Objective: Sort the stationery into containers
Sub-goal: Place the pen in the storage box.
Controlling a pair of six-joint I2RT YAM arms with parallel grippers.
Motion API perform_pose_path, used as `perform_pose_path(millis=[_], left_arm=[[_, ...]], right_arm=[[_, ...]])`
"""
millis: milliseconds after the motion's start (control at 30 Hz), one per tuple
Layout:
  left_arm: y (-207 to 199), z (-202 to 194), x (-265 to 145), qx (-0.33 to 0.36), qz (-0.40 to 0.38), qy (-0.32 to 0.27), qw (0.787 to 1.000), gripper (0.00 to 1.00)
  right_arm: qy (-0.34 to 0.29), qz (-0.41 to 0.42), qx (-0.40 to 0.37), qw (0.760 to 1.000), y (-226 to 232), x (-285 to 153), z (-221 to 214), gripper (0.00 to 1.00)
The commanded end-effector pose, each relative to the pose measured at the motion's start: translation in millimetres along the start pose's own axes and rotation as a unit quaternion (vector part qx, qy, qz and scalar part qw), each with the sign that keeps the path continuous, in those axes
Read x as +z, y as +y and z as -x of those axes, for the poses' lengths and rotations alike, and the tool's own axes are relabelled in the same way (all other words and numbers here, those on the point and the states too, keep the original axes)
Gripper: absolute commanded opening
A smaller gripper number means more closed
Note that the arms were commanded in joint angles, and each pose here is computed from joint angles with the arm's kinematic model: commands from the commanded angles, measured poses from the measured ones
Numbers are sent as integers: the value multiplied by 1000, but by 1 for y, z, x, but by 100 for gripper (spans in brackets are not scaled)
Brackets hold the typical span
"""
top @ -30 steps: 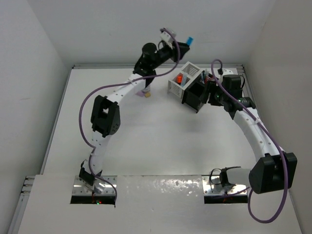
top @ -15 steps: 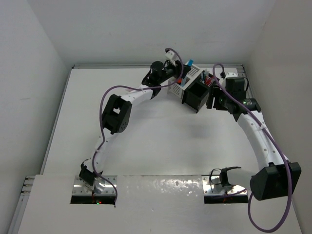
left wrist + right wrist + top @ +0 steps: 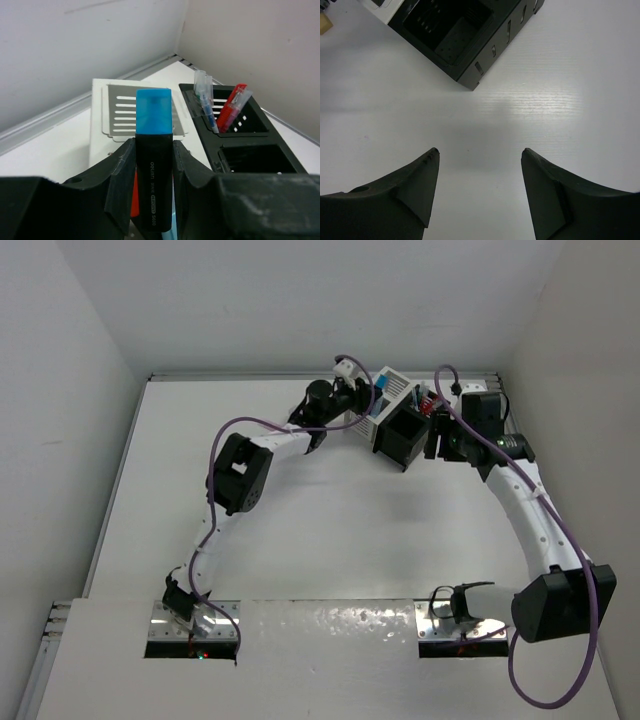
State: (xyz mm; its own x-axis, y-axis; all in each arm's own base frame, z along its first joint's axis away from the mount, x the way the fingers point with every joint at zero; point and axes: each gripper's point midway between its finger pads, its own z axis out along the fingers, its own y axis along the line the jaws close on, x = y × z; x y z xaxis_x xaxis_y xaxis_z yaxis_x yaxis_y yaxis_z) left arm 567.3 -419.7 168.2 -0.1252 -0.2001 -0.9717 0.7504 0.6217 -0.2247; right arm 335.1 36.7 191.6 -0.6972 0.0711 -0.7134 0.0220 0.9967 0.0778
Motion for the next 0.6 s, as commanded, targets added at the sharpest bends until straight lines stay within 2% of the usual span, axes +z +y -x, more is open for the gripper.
perform_pose_path(millis=[0,167,233,433,467,567], left_arm=[[6,37,0,56,-2,-53,997,0],[11,12,-10,62,-12,-22,998,21],[11,6,-12,66,-17,-13,998,24],[12,7,-12,73,-23,-12,997,44],[10,7,-13,73,-26,-12,997,50],[7,12,-12,73,-37,-14,997,56]], right_arm=[[-22,-5,0,1000,-2,-6,21,66],[-25,-6,2,1000,-2,-7,23,66],[-27,-8,2,1000,-2,-9,25,66],[-33,-10,5,999,-3,-15,29,66],[-34,-11,6,999,-4,-16,29,66],[-34,-13,7,999,-4,-18,28,66]])
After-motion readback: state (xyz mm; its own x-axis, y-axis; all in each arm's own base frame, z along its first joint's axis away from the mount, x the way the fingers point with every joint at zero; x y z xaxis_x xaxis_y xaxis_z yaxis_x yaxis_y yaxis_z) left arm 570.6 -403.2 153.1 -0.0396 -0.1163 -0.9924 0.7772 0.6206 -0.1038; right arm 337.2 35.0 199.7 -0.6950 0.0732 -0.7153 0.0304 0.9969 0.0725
